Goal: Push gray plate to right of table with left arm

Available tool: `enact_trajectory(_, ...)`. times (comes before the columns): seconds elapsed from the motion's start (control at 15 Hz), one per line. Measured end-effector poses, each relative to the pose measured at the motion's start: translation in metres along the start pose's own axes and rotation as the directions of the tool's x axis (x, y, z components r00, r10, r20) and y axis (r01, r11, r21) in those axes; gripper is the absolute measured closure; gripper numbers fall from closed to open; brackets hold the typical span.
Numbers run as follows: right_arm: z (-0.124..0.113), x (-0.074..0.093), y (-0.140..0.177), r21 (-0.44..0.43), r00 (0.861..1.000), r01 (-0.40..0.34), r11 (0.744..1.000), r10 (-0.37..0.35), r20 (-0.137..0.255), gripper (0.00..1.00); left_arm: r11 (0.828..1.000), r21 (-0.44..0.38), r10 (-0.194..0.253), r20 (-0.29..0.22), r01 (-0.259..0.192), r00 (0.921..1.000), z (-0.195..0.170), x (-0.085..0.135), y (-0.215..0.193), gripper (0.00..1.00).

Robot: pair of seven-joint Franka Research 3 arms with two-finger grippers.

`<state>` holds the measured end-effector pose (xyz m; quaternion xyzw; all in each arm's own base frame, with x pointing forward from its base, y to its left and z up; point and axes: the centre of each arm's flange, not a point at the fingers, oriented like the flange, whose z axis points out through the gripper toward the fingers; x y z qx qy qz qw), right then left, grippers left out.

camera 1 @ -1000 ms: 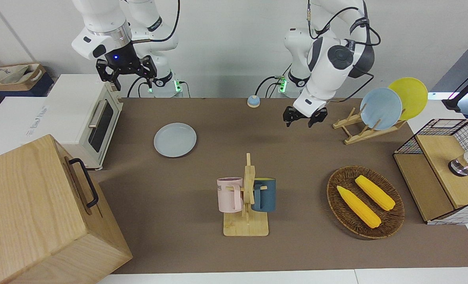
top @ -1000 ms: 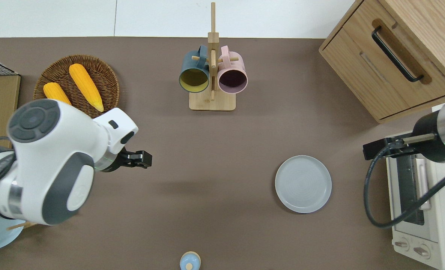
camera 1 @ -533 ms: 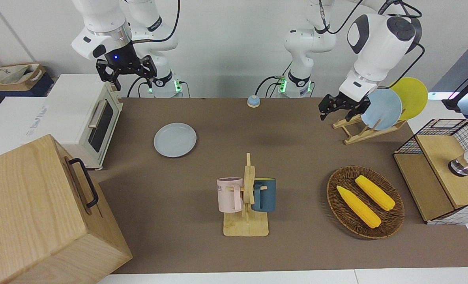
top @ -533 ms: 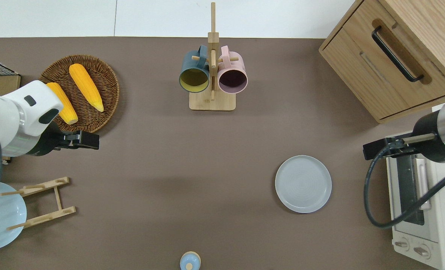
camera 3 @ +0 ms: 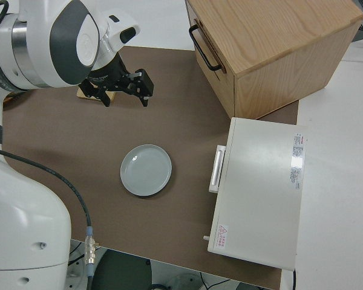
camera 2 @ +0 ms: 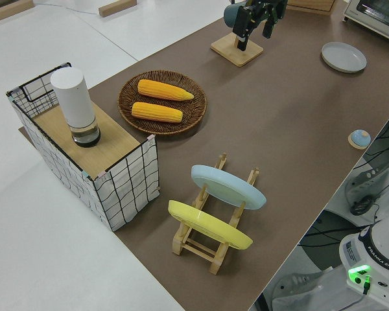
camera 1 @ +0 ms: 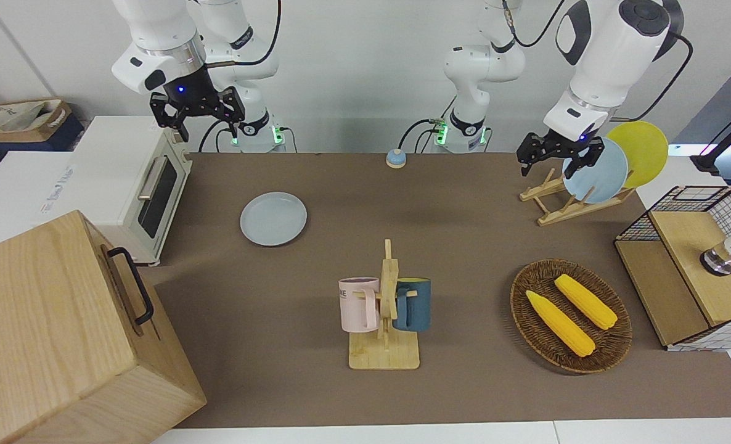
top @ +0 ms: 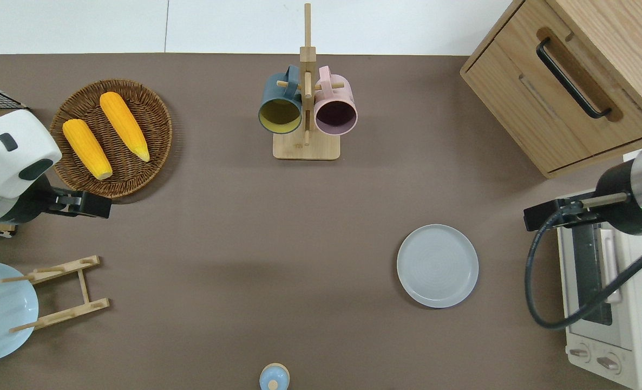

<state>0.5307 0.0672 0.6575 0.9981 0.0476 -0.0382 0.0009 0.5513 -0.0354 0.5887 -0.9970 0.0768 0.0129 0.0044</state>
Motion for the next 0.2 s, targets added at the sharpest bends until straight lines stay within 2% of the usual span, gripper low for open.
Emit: enact_trajectory(0.2, 0.0000, 0.0000, 0.0000, 0.000, 1.000, 0.000, 1.000, 0.000, 0.000, 0.01, 1.000, -0.006, 0.004, -0.012, -0.004, 0.9999, -0.0082, -0.0009, -0.0109, 0.00)
